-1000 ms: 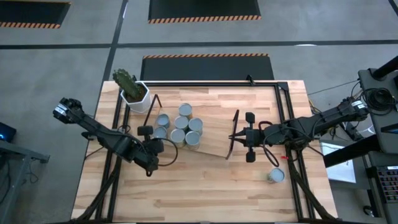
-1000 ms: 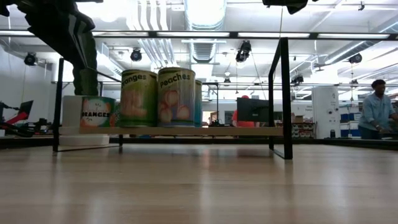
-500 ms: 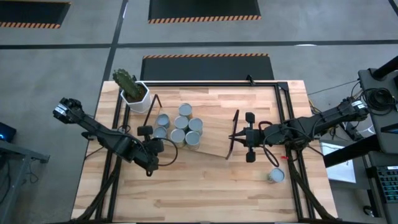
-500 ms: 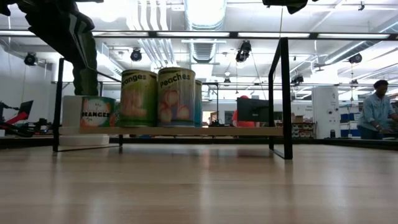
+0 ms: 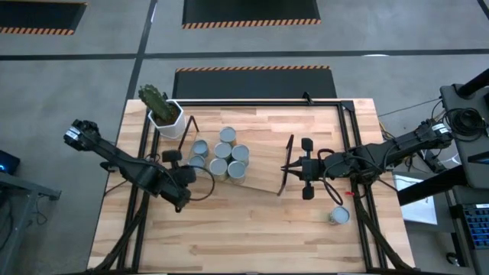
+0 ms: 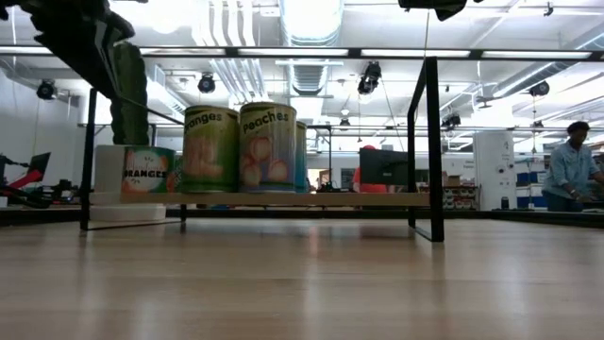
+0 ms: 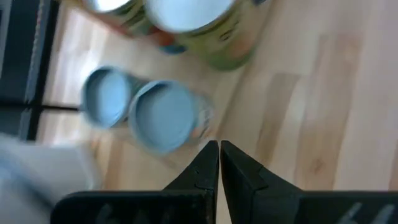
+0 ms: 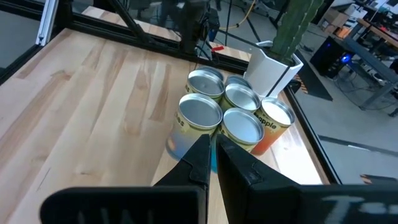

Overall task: Pick and place cans onto a shelf
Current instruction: Adjust the small canned oranges can on the shelf

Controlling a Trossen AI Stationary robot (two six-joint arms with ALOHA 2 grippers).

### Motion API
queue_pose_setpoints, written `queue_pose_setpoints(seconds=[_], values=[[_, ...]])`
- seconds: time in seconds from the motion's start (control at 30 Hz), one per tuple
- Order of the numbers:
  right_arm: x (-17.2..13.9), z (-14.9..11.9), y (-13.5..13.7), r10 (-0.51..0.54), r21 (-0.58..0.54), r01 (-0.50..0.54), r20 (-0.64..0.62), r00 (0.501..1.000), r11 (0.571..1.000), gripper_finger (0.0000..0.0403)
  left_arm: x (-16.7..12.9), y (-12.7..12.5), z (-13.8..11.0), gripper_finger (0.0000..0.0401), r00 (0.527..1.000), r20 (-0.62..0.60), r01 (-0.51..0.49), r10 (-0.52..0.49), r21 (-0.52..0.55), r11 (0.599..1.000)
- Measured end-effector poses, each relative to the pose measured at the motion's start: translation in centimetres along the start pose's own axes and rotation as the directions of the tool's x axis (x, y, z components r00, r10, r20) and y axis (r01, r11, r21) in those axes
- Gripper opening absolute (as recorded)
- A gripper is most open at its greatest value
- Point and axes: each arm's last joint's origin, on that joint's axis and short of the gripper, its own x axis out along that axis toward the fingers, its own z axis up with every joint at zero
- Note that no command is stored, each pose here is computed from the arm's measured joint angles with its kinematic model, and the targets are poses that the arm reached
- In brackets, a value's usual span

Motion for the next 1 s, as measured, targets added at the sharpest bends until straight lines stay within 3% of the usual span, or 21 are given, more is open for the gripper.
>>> queue_pose_setpoints(seconds=[0.1,0.33,0.53,0.7,1.0], values=[[0.0,0.0,0.0,0.000,-0.009,0.000,0.000,1.000,1.000,0.0013,-1.2,1.1,-0.2,0.0000,0.999,-0.030,-0.024,0.023,-0.034,0.999],[0.0,0.1,0.0,-0.001,-0.063,0.002,0.008,1.000,0.998,0.0013,-2.4,3.2,-0.7,0.0000,0.999,0.044,0.004,0.001,-0.109,0.994],[0.0,0.1,0.0,-0.002,-0.081,0.002,0.007,1.000,0.997,0.0013,-1.5,3.4,1.2,0.0000,0.983,0.147,0.117,-0.106,-0.067,0.991],[0.0,0.1,0.0,-0.002,-0.087,0.002,0.007,1.000,0.996,0.0013,0.3,3.8,1.8,0.0000,0.995,0.036,0.095,-0.095,0.000,0.995],[0.0,0.1,0.0,-0.002,-0.087,0.003,0.007,1.000,0.996,0.0013,4.1,4.6,1.8,0.0000,0.993,-0.096,0.070,-0.070,-0.002,0.998]])
